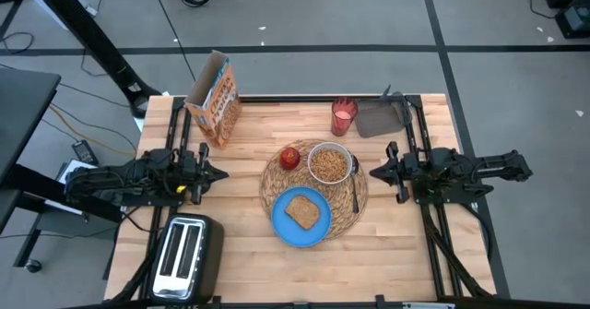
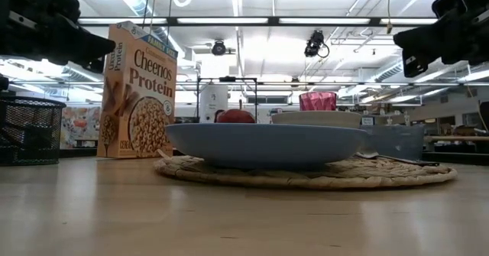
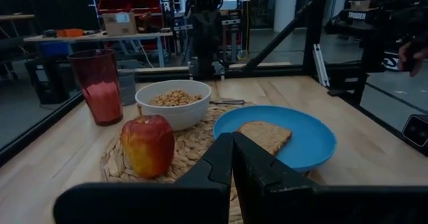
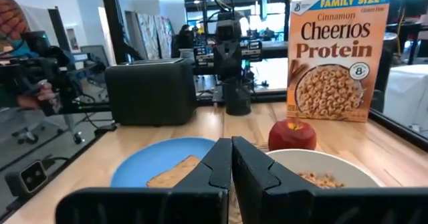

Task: Arrange a breakfast setting
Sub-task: Return to Home Position

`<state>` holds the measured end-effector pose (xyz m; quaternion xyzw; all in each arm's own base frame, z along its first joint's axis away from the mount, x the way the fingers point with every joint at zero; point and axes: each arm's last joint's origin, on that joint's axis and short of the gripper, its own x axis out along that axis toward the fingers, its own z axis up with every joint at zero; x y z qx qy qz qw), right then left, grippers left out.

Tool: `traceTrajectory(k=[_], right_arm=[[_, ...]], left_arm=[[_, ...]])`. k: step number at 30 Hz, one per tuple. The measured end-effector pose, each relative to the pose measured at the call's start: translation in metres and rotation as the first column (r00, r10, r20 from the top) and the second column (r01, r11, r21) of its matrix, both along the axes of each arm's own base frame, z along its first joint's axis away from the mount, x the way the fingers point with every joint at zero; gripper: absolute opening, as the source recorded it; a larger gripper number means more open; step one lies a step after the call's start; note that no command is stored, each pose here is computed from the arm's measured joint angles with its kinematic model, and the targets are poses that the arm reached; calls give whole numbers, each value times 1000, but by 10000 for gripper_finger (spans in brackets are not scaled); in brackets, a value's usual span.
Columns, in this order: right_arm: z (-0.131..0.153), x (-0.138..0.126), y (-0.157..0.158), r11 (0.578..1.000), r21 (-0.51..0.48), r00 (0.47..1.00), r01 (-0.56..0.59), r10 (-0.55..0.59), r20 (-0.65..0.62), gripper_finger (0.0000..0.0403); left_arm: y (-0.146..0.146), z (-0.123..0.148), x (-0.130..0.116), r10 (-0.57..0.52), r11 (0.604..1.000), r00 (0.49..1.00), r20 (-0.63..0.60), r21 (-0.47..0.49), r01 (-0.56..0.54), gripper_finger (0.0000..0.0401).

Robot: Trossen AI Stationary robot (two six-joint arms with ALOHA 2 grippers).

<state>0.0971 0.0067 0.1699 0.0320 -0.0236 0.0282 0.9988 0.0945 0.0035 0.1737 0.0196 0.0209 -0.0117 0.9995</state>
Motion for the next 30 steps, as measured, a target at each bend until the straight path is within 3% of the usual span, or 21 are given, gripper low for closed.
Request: traceTrajectory(k=[12,18,26,30], right_arm=[[-1,1,-1,999,21,999,30,-30,-16,19],[-1,1,-1,999,21,999,30,-30,-15,19],[-1,1,-1,999,21,999,30,-30,-14,19],[0,1,-1,999,22,1000,31,-30,-8,19]], left_arm=[[0,-2,0,18,999,999,-31,-51,-19,18],[3,-2,0,107,993,994,-21,-55,-108,9],[-2,2,3,33,999,987,154,13,-36,5],[-7,3,2,-120,992,980,158,69,110,21]])
